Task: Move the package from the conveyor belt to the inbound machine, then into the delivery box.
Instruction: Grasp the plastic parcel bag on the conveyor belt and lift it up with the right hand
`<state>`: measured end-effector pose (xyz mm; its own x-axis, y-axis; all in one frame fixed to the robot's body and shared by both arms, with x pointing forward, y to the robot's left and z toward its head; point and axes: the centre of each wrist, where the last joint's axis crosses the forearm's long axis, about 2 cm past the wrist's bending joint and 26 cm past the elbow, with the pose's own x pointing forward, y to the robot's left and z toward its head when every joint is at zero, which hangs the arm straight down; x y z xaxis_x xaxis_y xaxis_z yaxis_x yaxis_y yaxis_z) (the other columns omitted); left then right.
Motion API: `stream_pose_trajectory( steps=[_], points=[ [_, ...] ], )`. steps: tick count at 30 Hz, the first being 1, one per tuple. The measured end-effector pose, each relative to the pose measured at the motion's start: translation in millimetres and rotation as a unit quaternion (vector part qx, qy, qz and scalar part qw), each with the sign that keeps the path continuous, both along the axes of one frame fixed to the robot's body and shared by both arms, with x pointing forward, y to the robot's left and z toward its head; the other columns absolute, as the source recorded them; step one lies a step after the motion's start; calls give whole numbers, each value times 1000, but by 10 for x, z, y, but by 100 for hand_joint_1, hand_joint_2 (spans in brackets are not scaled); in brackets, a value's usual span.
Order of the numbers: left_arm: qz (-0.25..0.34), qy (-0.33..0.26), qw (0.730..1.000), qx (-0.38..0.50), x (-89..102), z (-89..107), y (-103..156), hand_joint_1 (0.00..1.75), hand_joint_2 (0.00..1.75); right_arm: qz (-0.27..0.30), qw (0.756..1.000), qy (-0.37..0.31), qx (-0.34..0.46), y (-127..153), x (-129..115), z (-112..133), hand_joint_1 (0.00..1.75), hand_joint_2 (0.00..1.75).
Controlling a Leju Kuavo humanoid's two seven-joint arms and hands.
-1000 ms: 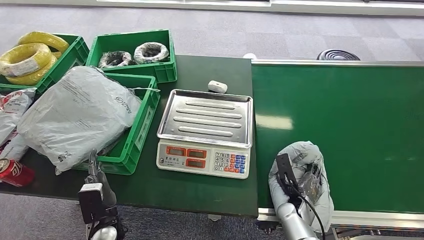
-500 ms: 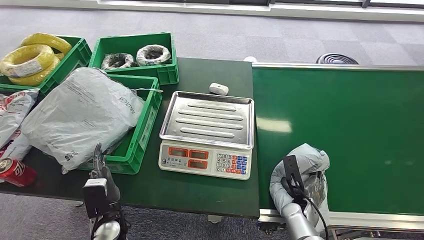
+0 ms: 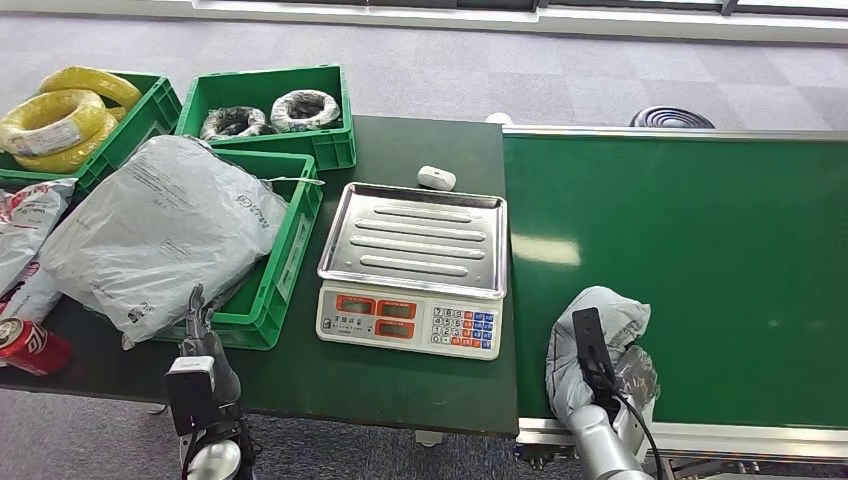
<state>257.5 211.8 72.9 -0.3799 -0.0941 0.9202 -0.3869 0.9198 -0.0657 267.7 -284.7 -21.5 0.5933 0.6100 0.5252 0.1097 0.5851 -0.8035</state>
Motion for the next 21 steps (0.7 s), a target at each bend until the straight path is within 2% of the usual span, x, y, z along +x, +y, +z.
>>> stream_pose_trajectory(
  steps=[6, 11, 16, 21],
  points=[
    [4, 1, 1000, 0, -5, -5, 8, 0, 0, 38, 999, -28, -10, 61, -15, 7, 171, 175],
    [7, 5, 1000, 1, -33, -30, 20, 0, 0, 85, 992, -88, -21, 226, -47, 62, 172, 175],
    [13, 8, 1000, 6, -92, -75, 29, 0, 0, 73, 987, -144, -18, 343, -114, 178, 172, 175],
    [21, 16, 1000, 6, -157, -122, 32, 0, 0, 63, 977, -202, -30, 322, -140, 372, 171, 175]
  ],
)
